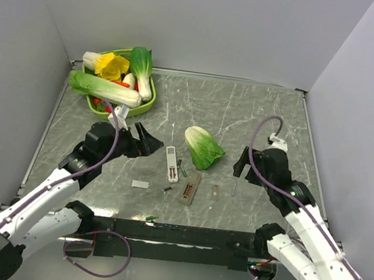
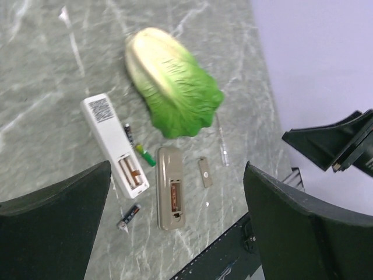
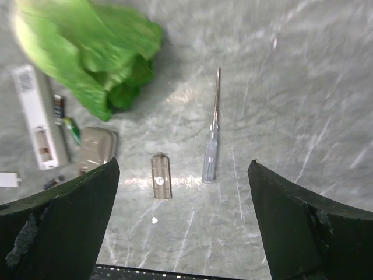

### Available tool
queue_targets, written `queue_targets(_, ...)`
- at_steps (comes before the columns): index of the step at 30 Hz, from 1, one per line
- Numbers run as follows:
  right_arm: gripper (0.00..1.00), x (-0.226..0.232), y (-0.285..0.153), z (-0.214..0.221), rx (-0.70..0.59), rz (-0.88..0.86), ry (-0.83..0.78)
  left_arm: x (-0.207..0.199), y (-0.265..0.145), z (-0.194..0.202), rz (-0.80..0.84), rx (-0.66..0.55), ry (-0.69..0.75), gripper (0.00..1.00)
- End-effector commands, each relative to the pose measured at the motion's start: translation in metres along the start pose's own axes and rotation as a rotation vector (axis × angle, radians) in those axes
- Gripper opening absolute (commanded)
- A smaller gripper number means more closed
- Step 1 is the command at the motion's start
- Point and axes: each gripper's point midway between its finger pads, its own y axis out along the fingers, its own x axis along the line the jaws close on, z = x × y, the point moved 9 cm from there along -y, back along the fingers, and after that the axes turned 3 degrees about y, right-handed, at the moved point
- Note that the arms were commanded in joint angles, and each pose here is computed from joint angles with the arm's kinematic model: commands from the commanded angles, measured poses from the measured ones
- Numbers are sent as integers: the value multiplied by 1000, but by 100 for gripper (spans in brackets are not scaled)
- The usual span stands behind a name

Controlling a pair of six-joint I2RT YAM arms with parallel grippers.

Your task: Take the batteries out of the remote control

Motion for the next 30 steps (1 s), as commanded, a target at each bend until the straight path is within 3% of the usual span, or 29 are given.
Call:
queue_targets(1,100,-2,-35,-14,-127,-87,-56,-18,-15,-9,204,-114,130,97)
queue_targets(3,100,2,-44,-14,-152,-178,-87,-27,-27,-12,313,-171,200,97)
queue_targets(8,100,2,-65,-14,-274,-307,-83,-23,-45,-7,289,-225,217,97)
queue_targets(12,100,0,-67,-11,-288,-309,-67,-24,-52,-9,264,-192,248,97)
queue_targets(18,100,-2,-67,-11,-344,-321,-66,-32,-59,-9,347,-214,272,97)
queue_targets(30,100,-6,-80,-12,-417,-351,-65,-29,-63,-9,314,-243,269,97)
